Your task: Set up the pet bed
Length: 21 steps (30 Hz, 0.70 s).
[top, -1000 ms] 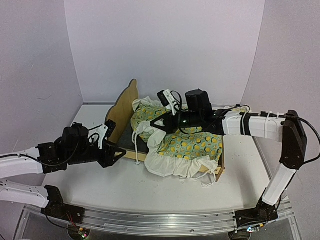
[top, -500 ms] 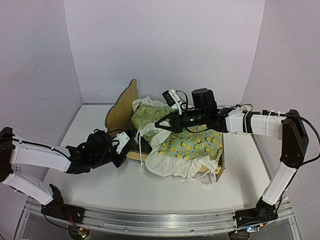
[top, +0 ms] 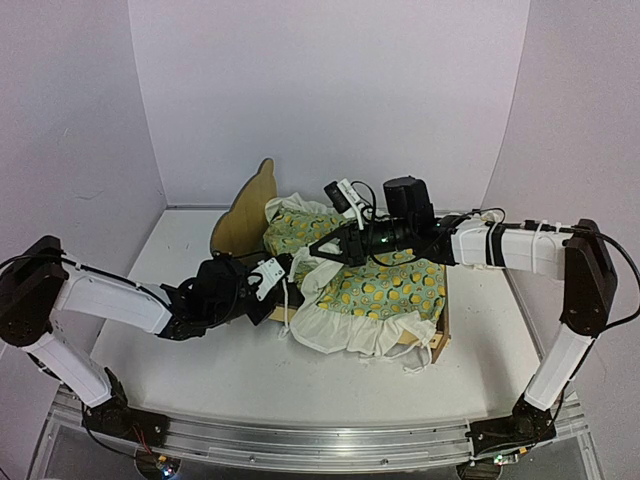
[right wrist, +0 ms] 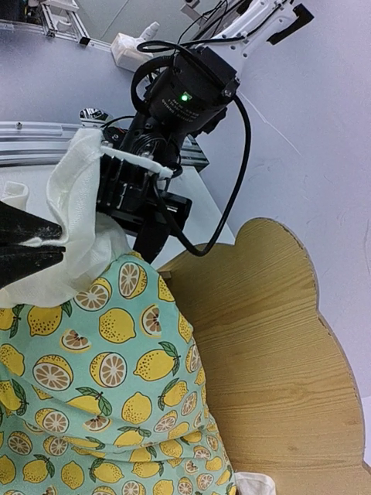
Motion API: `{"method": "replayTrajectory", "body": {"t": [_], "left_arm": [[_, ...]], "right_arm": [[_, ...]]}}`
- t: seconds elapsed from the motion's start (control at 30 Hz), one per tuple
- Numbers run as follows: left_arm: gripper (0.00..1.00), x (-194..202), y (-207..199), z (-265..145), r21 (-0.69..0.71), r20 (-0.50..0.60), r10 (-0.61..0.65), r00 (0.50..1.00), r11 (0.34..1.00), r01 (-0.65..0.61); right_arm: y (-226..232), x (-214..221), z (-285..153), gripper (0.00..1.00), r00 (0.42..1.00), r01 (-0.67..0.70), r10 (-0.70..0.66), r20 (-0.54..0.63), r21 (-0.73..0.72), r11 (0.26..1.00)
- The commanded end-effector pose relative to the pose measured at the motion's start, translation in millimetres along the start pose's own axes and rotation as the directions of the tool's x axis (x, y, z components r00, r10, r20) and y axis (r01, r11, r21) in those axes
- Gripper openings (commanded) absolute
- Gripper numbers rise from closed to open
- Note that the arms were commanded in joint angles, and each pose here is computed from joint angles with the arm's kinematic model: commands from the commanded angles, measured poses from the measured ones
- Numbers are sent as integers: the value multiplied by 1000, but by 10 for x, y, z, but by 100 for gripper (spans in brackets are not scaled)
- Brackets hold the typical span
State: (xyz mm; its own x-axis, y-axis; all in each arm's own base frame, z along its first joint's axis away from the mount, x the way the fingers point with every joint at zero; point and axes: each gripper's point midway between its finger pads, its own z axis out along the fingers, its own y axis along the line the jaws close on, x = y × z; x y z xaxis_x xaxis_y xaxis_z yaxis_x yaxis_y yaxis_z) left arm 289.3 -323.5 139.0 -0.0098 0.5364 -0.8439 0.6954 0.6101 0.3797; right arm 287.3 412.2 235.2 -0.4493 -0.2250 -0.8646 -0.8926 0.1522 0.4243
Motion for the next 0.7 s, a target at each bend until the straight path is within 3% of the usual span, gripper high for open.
{"method": "replayTrajectory", "body": {"t": [0.0,0.1,0.13,0.4,0.5,0.67], "left_arm": [[24,-351,176,145,-51,82,-35,996,998,39],[3,-431,240,85,-50,59,-75,995,996,78],[0,-451,232,52,-30,35,-96,995,995,97],[0,-608,22,-243,169,-204,-243,948,945,279],[0,-549,13,-289,158,-271,-270,924,934,320],[0,-554,205,-376,62,-279,-300,912,942,329]], "right_arm": [[221,-313,-124,0,993,95,-92,76,-27,995],[221,-319,-125,0,993,95,-93,77,-25,995],[221,-320,-126,0,993,93,-91,77,-26,995],[212,-272,-123,0,994,87,-85,74,-27,996],[209,-258,-121,0,994,81,-79,75,-29,996],[205,-250,-114,0,995,74,-72,75,-32,997]]}}
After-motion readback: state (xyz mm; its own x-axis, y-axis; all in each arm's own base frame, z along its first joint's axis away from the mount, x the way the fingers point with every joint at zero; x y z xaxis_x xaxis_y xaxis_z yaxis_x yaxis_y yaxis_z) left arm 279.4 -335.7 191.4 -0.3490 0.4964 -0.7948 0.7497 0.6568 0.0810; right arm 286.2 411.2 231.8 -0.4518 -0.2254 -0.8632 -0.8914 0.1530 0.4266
